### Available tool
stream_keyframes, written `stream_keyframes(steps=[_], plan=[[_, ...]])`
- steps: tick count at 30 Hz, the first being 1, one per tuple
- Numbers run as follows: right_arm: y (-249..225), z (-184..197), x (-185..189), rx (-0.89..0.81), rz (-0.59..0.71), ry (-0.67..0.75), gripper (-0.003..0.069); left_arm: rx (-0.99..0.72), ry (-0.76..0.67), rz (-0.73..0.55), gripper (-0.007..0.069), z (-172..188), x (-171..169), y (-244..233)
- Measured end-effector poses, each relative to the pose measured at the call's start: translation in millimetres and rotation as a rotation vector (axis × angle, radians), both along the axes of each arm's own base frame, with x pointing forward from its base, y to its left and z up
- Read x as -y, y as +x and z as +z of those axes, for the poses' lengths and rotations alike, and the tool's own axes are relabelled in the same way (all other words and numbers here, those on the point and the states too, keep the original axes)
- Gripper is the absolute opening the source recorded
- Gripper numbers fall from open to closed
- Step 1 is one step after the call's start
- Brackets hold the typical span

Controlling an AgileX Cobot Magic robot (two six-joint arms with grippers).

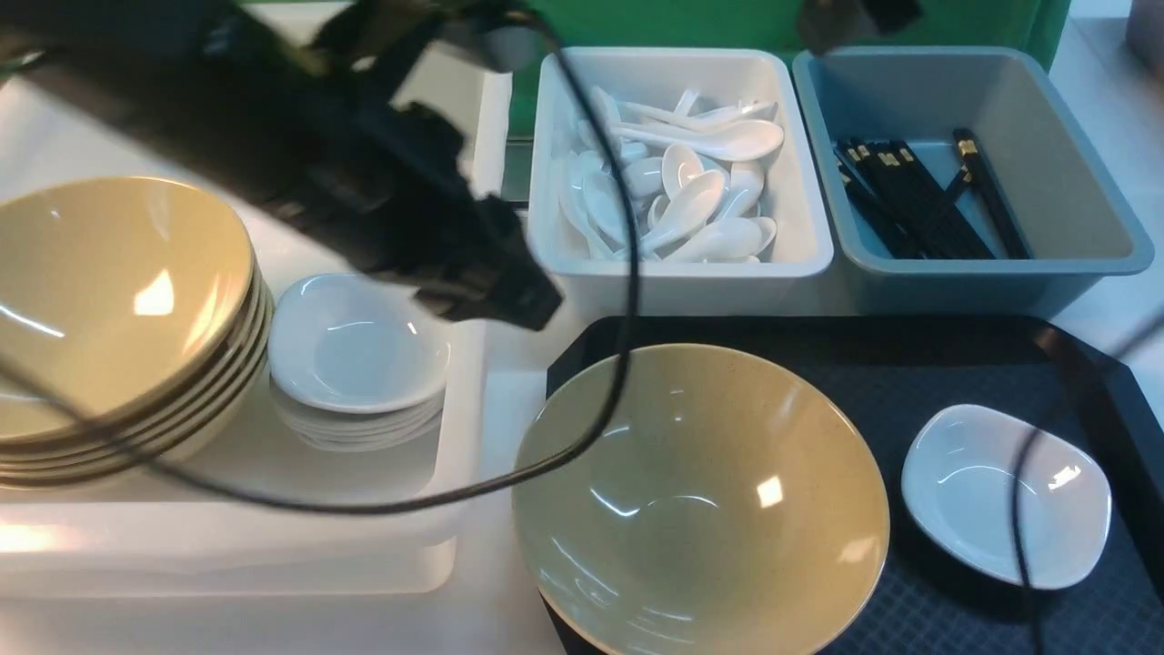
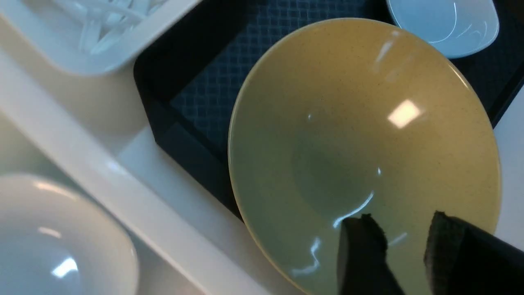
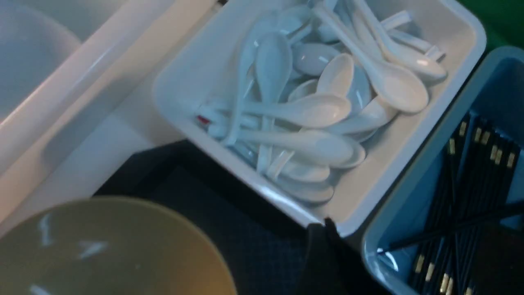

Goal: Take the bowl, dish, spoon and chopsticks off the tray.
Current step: Use the left arm to grab the yellow noodle bowl on the left, then use the left arm to put the noodle bowl into the large storage box on the left

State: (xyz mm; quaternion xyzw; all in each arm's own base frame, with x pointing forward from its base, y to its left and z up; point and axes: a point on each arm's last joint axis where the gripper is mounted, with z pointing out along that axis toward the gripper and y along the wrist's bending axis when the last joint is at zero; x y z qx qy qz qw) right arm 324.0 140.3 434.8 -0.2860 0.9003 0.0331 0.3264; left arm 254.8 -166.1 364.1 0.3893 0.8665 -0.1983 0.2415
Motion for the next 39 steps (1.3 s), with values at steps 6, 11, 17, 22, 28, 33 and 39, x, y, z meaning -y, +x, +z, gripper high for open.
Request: stream_keyframes(steps=[6, 11, 17, 22, 28, 33, 39], plan=[[-75.2, -11.8, 29.4, -0.068, 0.02, -0.037, 0.0443, 0.013, 0.259, -0.129, 0.0493, -45.4, 72.5, 46.5], [-101.9, -23.9, 42.8, -0.091, 0.022, -0.068, 0.0436, -0.018, 0.44, -0.104, 0.0531, -89.6, 107.3, 70.6], [-107.6, -31.0, 48.2, -0.097, 0.014, -0.102, 0.0436, -0.067, 0.511, -0.097, 0.0519, -124.6, 118.9, 85.1], [-107.5, -30.7, 48.4, -0.093, 0.013, -0.104, 0.0436, -0.099, 0.539, -0.084, 0.0474, -141.6, 121.1, 88.8], [-107.4, -30.7, 48.5, -0.09, 0.016, -0.107, 0.0433, -0.134, 0.559, -0.079, 0.0199, -150.7, 121.3, 88.9], [-107.4, -30.7, 48.5, -0.089, 0.021, -0.11, 0.0356, -0.156, 0.484, -0.065, 0.0106, -134.5, 123.5, 83.2], [-108.2, -25.3, 47.4, -0.042, 0.043, -0.097, 0.0065, -0.107, 0.297, 0.012, 0.0009, -64.5, 105.0, 70.1]])
